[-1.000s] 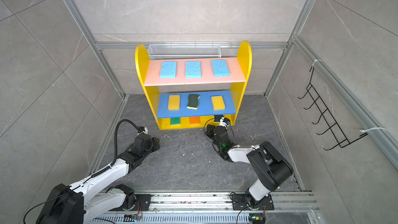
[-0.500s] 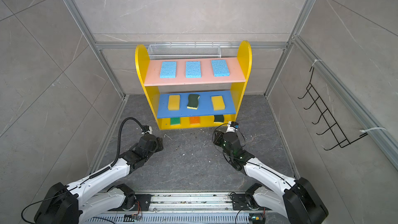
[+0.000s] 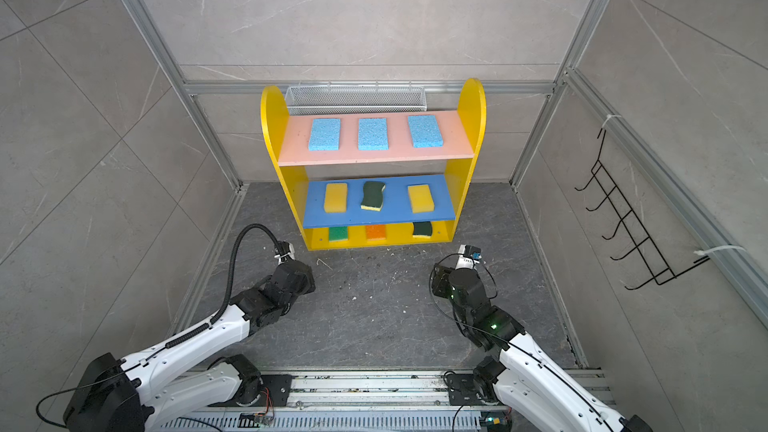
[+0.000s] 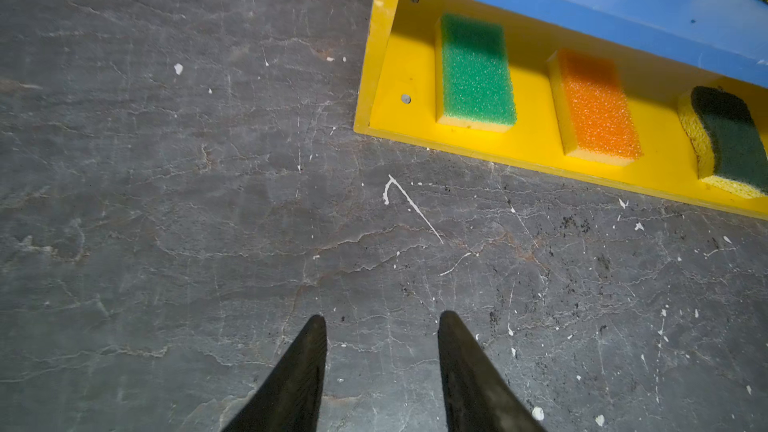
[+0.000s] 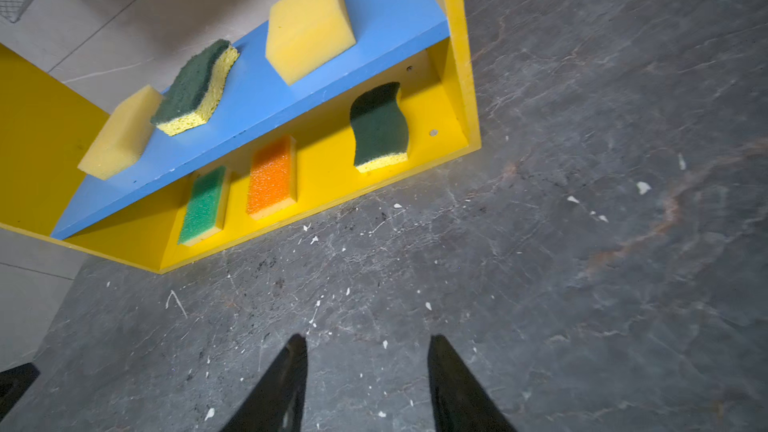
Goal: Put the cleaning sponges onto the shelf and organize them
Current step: 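Raise the right gripper and move it over the blue middle shelf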
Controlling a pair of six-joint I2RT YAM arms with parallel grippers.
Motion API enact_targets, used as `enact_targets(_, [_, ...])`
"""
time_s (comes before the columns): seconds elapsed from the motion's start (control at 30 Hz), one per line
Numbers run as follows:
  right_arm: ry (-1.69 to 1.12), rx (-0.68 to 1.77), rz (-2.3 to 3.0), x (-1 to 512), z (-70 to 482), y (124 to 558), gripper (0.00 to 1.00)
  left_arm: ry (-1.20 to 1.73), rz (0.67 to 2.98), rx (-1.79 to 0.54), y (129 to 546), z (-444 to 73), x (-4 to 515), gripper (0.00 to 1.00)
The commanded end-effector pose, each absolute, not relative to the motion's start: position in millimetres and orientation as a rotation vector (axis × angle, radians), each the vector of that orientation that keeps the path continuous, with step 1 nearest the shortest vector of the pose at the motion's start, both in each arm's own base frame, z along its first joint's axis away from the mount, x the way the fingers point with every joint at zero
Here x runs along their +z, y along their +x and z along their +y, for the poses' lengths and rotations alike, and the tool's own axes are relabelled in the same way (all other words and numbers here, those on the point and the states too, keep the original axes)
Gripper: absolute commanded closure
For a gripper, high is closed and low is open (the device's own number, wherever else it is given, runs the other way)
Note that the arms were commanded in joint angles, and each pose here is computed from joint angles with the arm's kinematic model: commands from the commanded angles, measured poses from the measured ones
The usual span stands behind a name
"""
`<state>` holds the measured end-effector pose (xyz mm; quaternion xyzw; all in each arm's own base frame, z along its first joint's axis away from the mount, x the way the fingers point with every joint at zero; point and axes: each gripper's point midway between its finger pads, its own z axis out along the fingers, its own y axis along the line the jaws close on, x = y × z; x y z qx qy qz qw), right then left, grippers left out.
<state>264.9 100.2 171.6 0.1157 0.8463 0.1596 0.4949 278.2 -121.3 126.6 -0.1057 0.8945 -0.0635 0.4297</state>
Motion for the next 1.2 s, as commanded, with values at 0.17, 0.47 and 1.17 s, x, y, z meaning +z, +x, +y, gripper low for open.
enact_targets(0.17, [0.167, 0.256, 2.047, 196.9, 97.5, 273.0, 0.49, -0.228, 2.149, -0.073, 283.6, -127.3, 158.7, 0.52])
enact_targets(0.47, [0.143, 0.311, 2.046, 214.9, 121.8, 295.8, 0.33, -0.223, 2.128, -0.078, 285.1, -131.3, 181.4, 0.5])
enact_targets(1.17, [0.027, 0.296, 2.015, 238.9, 252.0, 383.2, 0.14, -0.135, 2.055, -0.13, 264.7, -115.5, 255.9, 0.32])
